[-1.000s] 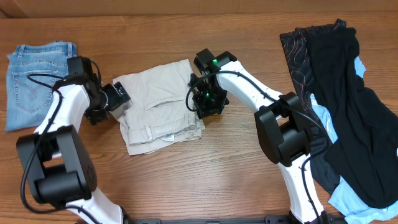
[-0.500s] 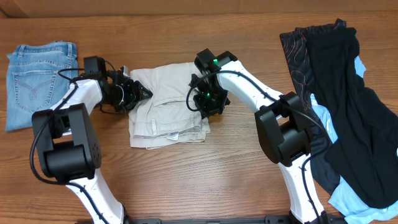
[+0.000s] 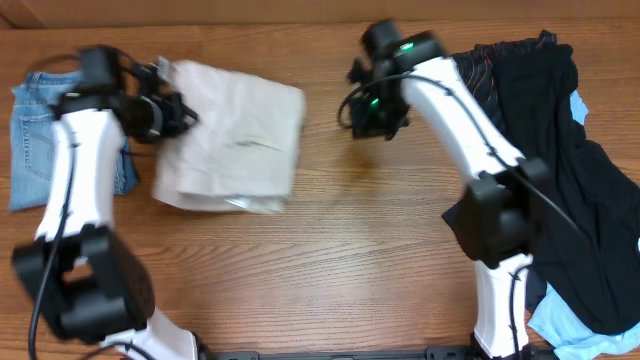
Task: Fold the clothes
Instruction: 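Carry the folded shorts with the left gripper onto the jeans at left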
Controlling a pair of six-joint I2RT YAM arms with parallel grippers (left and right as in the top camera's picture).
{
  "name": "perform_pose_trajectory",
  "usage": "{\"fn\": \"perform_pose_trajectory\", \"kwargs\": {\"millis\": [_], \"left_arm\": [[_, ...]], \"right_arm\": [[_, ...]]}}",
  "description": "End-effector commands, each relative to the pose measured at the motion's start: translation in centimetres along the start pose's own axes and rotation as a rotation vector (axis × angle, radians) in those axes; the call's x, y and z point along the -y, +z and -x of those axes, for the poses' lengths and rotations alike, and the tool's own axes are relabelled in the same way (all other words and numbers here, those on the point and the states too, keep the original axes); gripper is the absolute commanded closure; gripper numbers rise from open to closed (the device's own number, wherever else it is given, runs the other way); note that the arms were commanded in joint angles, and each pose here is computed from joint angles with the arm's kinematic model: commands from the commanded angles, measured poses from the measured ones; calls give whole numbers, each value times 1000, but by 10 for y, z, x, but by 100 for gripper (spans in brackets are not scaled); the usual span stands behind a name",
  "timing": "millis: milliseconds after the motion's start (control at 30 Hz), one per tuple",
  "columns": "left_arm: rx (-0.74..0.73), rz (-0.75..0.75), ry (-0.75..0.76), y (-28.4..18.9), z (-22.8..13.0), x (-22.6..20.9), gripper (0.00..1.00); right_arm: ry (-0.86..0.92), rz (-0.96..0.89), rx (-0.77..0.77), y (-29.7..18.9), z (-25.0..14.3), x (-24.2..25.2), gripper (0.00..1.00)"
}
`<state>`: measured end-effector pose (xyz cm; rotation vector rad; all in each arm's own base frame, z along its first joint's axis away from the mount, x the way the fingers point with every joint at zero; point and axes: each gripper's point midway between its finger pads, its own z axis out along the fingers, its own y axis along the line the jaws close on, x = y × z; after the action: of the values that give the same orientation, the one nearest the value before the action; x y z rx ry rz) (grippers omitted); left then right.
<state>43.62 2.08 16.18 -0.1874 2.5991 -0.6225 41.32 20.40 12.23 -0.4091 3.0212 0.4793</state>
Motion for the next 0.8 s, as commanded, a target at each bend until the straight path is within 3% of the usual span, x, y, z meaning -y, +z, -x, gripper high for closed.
{"fn": "perform_pose_trajectory", "kwargs": {"millis": [0,167,300,767], "left_arm": [[174,134,67,-81,42,-18,96],[238,286,84,-125,58,-52,96],[307,484,98,-154,73,-105,96],[352,612,-19,-159,81,-204,96]], "right_arm": [[18,-9,106,-53,4,6,79],[76,-18,83,-63,-6,25,79],[78,-18,80,-63,-7,26,79],[79,-18,75,-63,-8,25,79]]}}
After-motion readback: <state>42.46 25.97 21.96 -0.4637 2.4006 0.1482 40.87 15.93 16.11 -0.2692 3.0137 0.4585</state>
